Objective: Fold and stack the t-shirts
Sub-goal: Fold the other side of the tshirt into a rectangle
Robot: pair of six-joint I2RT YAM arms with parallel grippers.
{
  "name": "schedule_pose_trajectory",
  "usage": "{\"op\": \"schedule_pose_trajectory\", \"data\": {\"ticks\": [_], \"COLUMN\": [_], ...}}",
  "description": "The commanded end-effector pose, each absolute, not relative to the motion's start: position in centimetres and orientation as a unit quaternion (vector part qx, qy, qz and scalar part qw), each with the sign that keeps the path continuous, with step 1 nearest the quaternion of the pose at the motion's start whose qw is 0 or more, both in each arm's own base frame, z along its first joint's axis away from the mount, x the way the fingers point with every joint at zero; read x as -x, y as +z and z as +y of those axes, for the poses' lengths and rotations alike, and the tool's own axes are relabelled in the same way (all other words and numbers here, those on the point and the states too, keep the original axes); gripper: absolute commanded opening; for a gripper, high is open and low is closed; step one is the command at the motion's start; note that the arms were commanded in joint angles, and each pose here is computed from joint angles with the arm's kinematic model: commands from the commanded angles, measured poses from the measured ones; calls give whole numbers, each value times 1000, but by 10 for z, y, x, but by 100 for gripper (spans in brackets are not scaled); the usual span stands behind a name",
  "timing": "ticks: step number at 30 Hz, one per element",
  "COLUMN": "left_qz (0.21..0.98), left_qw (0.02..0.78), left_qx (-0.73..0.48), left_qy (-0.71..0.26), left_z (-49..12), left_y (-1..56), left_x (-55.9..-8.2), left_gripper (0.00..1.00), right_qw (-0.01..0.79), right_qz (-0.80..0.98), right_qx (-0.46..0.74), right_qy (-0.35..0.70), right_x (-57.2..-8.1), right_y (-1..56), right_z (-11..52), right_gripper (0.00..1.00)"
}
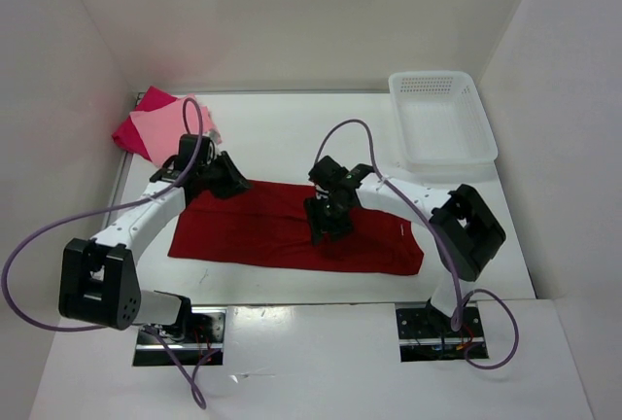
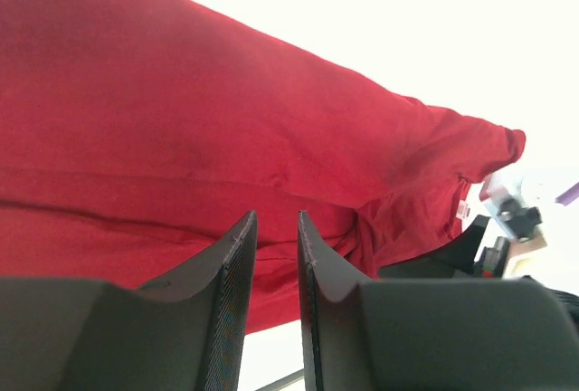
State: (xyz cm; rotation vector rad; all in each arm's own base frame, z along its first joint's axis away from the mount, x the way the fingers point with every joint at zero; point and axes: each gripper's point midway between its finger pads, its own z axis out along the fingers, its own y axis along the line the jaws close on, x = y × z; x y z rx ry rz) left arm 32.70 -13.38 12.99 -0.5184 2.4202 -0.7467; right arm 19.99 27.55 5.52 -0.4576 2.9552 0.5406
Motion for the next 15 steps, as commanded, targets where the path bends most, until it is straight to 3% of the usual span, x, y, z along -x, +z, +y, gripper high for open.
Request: {"op": "schedule_pose_trajectory", "data": {"ticks": [1,2,3,6,7,9,13,15], "left_qz": [898,901,906,914,914,916,915,912], "left_qw": [277,269,258,243,237,230,218,217], "left_qx": [168,163,162,154,159,167,182,194], "left_qy": [-298,-298,-293,-287,-289,-284,-285,-288], "left_z": [-143,-144,-144,-146,-144,-141,-129,-120], "left_y": [134,129,118,97,94,82,65,61], "left_x": [-339,-339,-341,-350,-354,-366,-379,-383], "left_gripper": [32,32,32,32,32,32,32,32], "right_qw": [110,120,137,186,204,229,267,278], "right_qz": [970,973,972,966,966,962,949,945], "right_qx": [122,94,73,5,-23,-78,-141,-160], "right_qy": [179,173,177,177,158,130,84,66], "right_x": [-225,-237,-245,-279,-290,-312,-337,-345], "right_y": [77,77,84,90,88,83,86,87], "right_z": [265,252,245,211,195,157,101,82], "right_gripper": [62,60,42,9,6,5,41,46]}}
